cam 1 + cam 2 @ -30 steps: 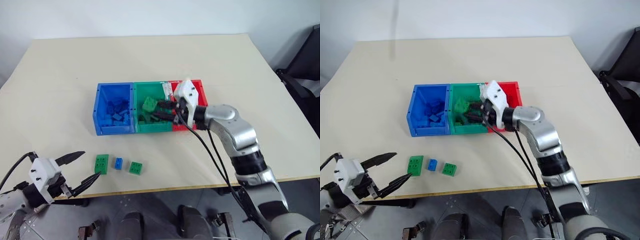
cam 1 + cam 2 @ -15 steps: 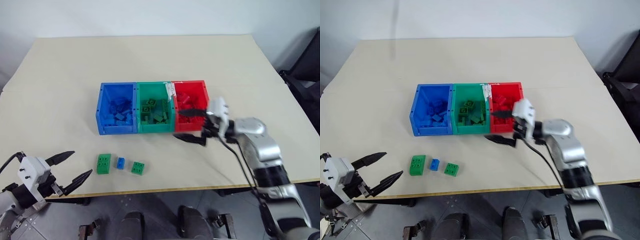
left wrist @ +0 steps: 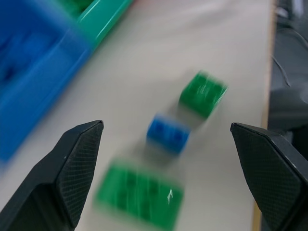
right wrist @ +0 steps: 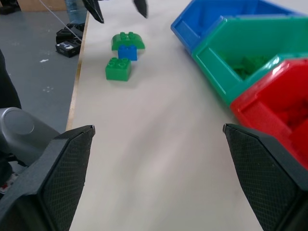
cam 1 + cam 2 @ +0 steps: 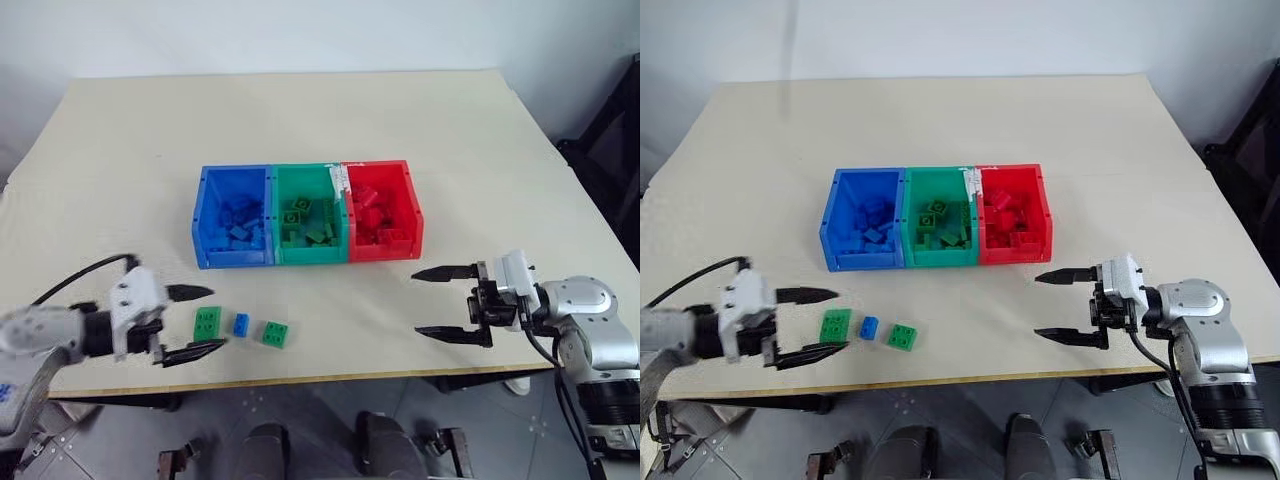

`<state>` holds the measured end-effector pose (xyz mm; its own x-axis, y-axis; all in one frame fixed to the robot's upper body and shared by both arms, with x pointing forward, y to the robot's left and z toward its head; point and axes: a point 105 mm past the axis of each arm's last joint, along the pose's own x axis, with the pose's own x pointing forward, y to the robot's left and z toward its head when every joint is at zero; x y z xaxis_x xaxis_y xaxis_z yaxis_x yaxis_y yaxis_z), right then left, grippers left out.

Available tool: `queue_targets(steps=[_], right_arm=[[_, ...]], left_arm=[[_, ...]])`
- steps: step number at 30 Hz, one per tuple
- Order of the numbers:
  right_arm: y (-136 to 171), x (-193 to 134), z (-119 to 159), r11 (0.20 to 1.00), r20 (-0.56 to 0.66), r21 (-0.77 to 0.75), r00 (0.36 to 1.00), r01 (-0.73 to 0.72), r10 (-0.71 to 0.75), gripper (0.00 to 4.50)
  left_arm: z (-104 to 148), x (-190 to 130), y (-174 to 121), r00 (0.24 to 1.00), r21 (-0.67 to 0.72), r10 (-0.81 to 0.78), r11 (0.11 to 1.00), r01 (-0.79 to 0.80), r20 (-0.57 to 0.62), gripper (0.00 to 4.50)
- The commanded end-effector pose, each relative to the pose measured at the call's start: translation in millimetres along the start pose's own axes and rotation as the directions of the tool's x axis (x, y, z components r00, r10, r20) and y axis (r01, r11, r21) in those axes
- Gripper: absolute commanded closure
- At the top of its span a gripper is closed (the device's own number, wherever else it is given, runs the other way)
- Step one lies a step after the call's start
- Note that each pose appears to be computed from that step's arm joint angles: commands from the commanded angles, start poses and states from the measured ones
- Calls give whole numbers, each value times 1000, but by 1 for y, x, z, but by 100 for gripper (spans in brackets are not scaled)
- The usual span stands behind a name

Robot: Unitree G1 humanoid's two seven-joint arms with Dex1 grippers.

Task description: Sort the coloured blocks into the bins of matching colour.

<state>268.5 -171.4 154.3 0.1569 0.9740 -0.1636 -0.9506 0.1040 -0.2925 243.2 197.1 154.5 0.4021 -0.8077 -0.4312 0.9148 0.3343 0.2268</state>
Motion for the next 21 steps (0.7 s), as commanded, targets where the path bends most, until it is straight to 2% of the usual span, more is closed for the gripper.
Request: queue_targets(steps=[1,3,7,12,14,17,21], right_arm=[[8,-1,8,1000,-5,-30,1000,-7,7,4],[11,-2,6,999,-13,-34,1000,13,-13,4],[18,-2,5,999,-19,-23,999,48,-48,4],[25,1,3,997,-22,-14,997,72,-72,4],[27,1,3,996,-26,-12,996,84,-84,4],[28,0,0,995,-35,-11,994,101,-102,0],[28,1,-3,989,-24,-5,989,146,-146,0]], left_arm=[[13,32,-12,983,90,-161,982,168,-83,0],[16,48,-13,968,141,-205,964,225,-145,0],[7,63,-16,935,152,-238,947,283,-262,0],[-1,71,-21,902,147,-272,931,335,-335,0],[-1,78,-19,910,157,-259,934,322,-323,0],[3,90,-18,928,164,-248,940,300,-277,60],[0,96,-14,934,171,-223,946,277,-277,182]])
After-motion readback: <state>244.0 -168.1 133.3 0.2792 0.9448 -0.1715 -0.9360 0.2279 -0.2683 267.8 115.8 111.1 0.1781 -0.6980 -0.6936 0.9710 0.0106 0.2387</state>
